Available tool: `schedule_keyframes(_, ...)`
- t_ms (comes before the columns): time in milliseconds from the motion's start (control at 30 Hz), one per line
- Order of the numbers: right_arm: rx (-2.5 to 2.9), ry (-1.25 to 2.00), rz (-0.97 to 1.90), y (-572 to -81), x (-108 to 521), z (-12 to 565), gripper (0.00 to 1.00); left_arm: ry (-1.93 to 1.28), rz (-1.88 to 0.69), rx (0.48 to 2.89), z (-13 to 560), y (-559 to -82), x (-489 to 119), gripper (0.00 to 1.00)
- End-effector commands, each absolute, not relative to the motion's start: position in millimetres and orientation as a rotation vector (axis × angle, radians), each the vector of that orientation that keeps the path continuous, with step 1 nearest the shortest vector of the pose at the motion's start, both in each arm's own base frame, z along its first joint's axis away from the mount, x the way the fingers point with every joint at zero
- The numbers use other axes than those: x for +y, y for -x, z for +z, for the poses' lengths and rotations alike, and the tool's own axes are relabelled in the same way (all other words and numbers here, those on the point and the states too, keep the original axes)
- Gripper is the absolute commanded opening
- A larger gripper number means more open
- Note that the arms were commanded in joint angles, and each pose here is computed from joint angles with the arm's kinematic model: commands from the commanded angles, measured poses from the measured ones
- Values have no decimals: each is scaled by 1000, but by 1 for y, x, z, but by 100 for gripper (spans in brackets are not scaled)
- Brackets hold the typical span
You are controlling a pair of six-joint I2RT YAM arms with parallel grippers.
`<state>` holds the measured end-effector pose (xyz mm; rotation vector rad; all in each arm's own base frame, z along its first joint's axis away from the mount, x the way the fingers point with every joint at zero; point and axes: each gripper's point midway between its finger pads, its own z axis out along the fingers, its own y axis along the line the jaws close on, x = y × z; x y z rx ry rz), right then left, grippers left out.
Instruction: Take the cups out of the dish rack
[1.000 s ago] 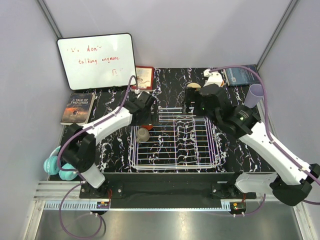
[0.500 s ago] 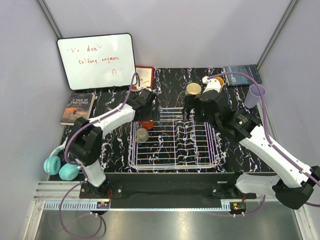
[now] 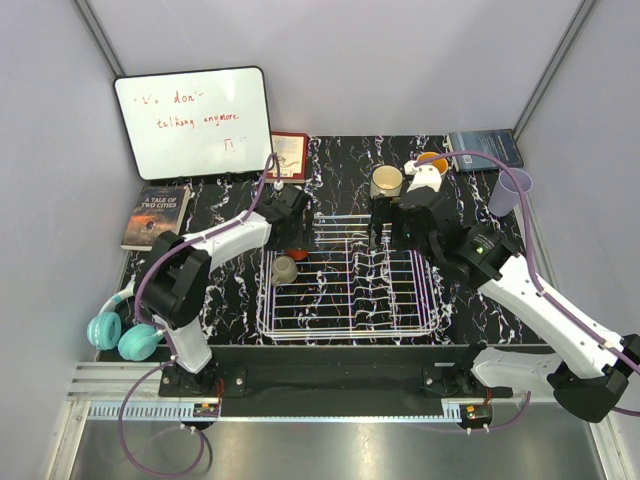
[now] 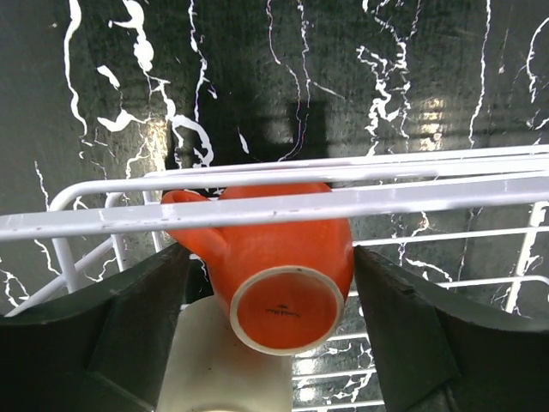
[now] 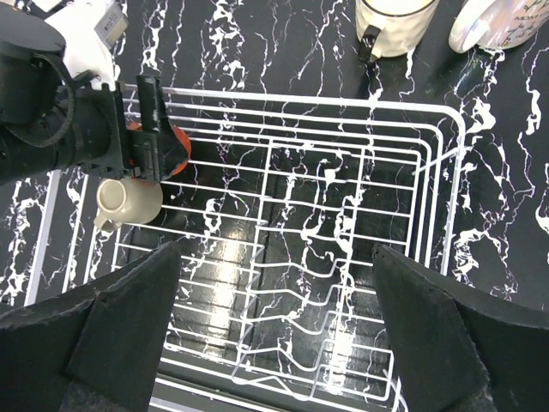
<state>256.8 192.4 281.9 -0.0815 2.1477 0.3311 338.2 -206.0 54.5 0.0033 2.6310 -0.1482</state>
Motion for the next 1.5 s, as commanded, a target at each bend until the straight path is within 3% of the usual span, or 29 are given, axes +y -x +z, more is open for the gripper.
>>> schedule_keyframes(0,2100,52,347,-260,191,293,100,-7,-209,2594,59,-345,-211,73)
schedule_keyframes(133,2103,46,348,-260,191,291,100,-7,-216,2590,60,-344,-211,56)
schedule_keyframes(300,2112,42,358,-258,192,285,100,-7,-217,2589,61,-342,-210,42)
schedule_keyframes(433,2113,41,360,-257,191,284,100,-7,-242,2568,72,-340,-211,20)
schedule_keyframes(500,2104,39,364,-257,191,286,100,-12,-271,2545,83,-339,-212,0)
schedule_keyframes(933,2028,48,422,-266,202,320,100,-51,-604,2307,207,-326,-235,0)
schedule_keyframes(1033,1990,39,482,-266,207,336,100,-89,-801,2262,227,-311,-254,0)
schedule_keyframes(1233,1902,21,693,-262,231,378,100,-216,-1368,1917,288,-271,-299,0)
schedule_keyframes(1467,1899,35,866,-250,253,380,100,-273,-1766,1661,313,-237,-305,0)
